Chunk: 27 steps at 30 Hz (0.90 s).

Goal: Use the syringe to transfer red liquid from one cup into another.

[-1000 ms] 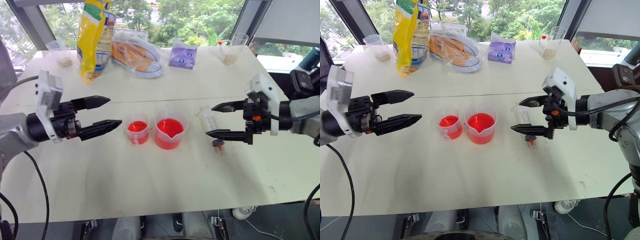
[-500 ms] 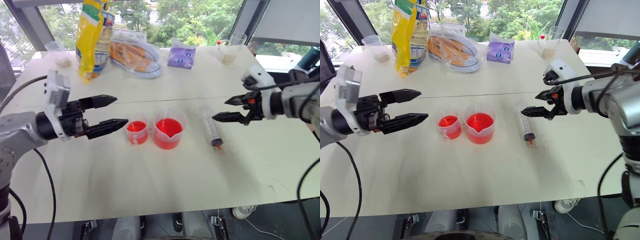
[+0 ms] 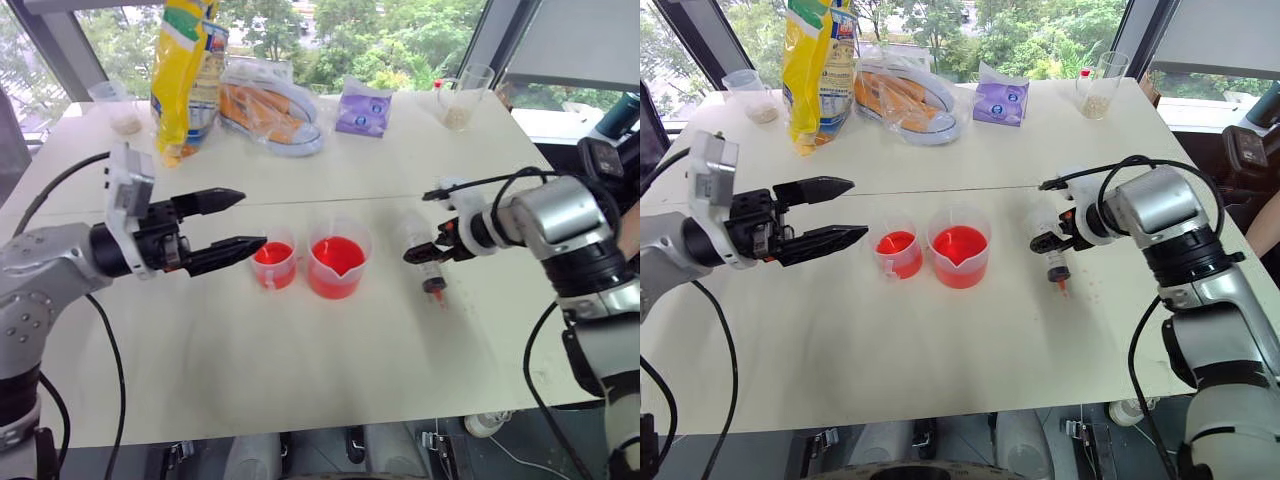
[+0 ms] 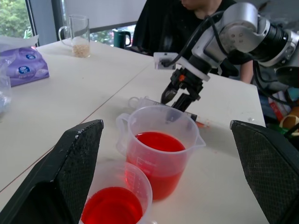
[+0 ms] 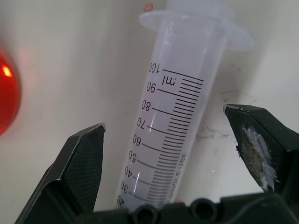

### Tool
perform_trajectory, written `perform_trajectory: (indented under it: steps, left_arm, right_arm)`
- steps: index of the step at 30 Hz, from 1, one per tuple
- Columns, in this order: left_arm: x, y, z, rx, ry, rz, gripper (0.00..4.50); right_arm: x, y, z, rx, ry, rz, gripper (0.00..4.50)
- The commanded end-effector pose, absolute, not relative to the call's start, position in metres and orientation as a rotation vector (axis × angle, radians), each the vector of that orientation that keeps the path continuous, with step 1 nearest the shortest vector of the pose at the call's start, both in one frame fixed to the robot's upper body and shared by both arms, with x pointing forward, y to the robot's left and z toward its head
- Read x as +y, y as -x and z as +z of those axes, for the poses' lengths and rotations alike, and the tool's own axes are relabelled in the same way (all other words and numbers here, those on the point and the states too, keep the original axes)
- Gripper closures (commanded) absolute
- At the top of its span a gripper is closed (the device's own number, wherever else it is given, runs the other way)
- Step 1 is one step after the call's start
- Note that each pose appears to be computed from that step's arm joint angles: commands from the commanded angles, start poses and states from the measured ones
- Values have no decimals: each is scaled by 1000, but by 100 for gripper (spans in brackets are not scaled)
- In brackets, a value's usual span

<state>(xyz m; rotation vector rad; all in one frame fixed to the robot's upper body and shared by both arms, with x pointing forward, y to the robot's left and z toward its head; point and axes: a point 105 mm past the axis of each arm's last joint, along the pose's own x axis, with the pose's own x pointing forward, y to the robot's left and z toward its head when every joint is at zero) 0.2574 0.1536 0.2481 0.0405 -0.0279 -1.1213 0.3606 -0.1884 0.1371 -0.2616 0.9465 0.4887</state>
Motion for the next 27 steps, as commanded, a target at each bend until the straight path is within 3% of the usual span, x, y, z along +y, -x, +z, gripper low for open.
perform_trajectory:
  steps: [1,2,5,8,10,15,19,23,27]
  left_arm:
    - [150,-252,254,-73,-74,-1122,0]
    - [150,-251,253,-71,-75,-1120,0]
    - [150,-250,254,-74,-77,-1115,0]
    - [150,-250,254,-77,-78,-1110,0]
    - [150,-250,255,-79,-78,-1108,0]
    - [150,-252,256,-82,-79,-1109,0]
    - [150,-256,259,-88,-85,-1121,0]
    - [148,-260,264,-98,-88,-1149,0]
    - [144,-266,271,-108,-94,-1191,0]
  right_arm:
    - [-184,-369,142,911,295,482,6]
    - [-183,-370,139,916,302,482,6]
    - [-180,-371,132,925,329,489,92]
    - [-178,-371,128,931,345,498,251]
    - [-177,-371,126,934,348,499,312]
    - [-181,-371,133,916,336,475,312]
    - [-190,-374,171,789,313,448,312]
    - [-182,-376,231,465,324,506,312]
    - [-153,-358,293,79,209,654,312]
